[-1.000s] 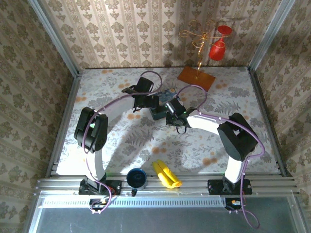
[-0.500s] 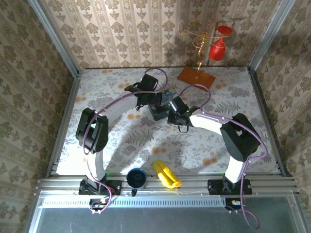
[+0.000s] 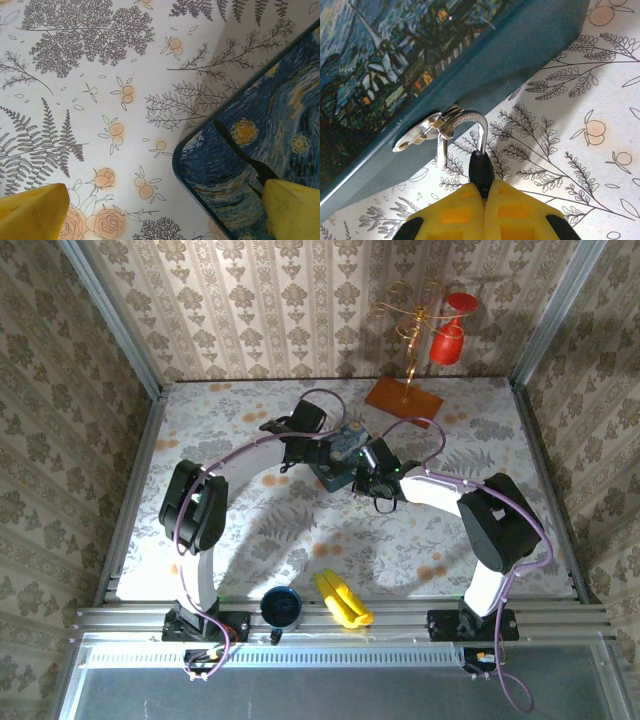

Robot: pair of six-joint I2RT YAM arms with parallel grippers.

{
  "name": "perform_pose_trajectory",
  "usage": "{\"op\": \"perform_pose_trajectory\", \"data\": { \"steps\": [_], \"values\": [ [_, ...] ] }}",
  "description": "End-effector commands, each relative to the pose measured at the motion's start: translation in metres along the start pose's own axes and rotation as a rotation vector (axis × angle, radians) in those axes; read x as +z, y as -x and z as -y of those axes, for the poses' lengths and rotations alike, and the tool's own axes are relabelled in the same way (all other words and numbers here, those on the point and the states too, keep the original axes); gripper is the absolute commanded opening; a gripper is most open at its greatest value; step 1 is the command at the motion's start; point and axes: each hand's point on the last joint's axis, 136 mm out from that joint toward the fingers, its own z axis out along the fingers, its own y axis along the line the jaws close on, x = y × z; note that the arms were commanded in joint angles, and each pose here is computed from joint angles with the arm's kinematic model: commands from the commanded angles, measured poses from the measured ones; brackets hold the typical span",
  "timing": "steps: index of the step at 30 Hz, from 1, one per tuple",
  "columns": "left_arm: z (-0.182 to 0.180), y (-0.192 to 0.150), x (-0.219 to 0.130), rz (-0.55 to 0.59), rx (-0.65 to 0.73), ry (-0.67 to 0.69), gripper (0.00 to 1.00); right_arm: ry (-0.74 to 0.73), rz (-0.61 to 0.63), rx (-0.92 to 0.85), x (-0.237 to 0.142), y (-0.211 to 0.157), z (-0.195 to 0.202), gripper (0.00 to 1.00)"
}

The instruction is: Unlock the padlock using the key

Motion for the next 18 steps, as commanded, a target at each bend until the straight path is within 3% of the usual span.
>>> {"op": "perform_pose_trajectory", "data": {
  "steps": [1,9,18],
  "values": [
    [0.005,-0.021,-0.003,-0.036,0.060,0.009,1.00,0.042,0.015,0.013,-0.008,0.006,-0.009,0.00],
    [0.014,-0.039,0.004,-0.087,0.052,-0.010,1.00,0.044,0.017,0.014,-0.011,0.007,-0.009,0.00],
    [0.002,-0.054,0.012,-0.136,0.037,0.022,1.00,0.037,0.020,0.028,-0.013,0.007,0.001,0.00]
  ]
}}
